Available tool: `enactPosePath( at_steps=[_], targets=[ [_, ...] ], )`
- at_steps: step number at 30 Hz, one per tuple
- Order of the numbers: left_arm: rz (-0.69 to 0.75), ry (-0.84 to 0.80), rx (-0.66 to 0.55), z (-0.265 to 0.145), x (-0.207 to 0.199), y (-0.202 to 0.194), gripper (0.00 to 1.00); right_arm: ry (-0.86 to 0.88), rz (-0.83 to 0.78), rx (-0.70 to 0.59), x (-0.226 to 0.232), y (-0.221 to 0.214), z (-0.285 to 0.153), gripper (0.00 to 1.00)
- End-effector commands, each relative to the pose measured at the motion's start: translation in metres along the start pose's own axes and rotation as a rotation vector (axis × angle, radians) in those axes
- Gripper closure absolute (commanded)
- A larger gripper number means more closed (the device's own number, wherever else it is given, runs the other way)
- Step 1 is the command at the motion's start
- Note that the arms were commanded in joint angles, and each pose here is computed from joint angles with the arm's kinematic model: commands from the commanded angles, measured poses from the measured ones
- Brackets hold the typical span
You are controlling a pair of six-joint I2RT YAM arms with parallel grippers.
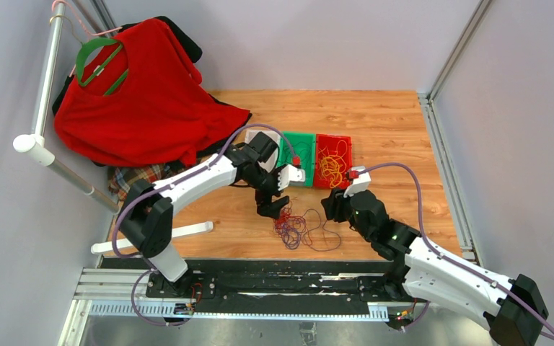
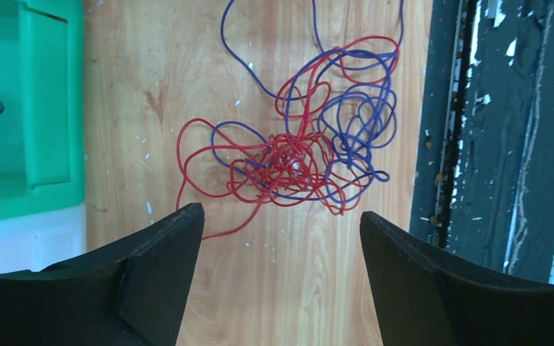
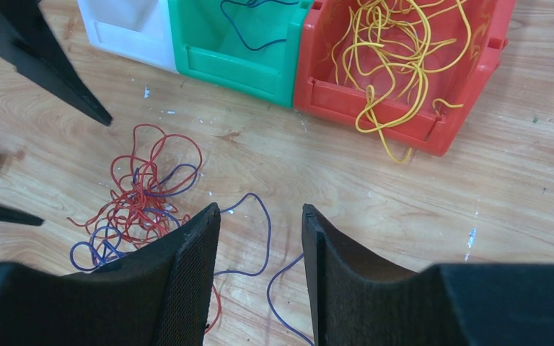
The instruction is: Untangle the cables
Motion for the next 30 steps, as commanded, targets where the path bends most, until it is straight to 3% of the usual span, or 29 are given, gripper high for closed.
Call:
enactPosePath(
  at_steps=[1,5,10,13,15,18,23,30],
  targets=[
    [0.094,-0.037,-0.026,0.015,0.01,0.006,0.17,0.014,0.023,0.006,0.001,0.0,0.001,0.54],
    [0.15,-0.059,-0.001,0.029,0.021,0.001,0.24,0.036,0.019,0.014,0.004,0.0,0.002,0.54],
    [0.18,-0.124,-0.018,0.041,0.019,-0.002,0.39,0.049,0.016,0.018,0.006,0.0,0.003,0.54],
    [0.157,-0.129,-0.016,0.043,0.02,-0.001,0.57,0.056,0.016,0.018,0.008,0.001,0.003,0.55],
    [0.146,-0.103,-0.012,0.038,0.021,0.001,0.77,0.063,0.019,0.016,0.009,0.002,0.003,0.57],
    [0.165,-0.061,-0.023,0.021,0.014,0.005,0.97,0.075,0.019,0.01,0.011,0.005,0.003,0.58],
    [0.152,0.0,-0.03,-0.017,-0.006,0.012,0.99,0.124,0.035,0.008,0.021,0.01,0.008,0.59],
    [0.072,0.091,-0.059,-0.061,-0.029,0.022,0.99,0.257,0.021,-0.038,0.055,0.038,0.007,0.41]
  ],
)
Point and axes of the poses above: each gripper's point midway between its finger pads, its own z axis out along the fingers, its own x axis along the line the jaws close on, y = z × x, the point moved 5 cm from there along -z, back along the fingers, and after that the axes turned 6 degrees about -z, right-handed, at the moved point
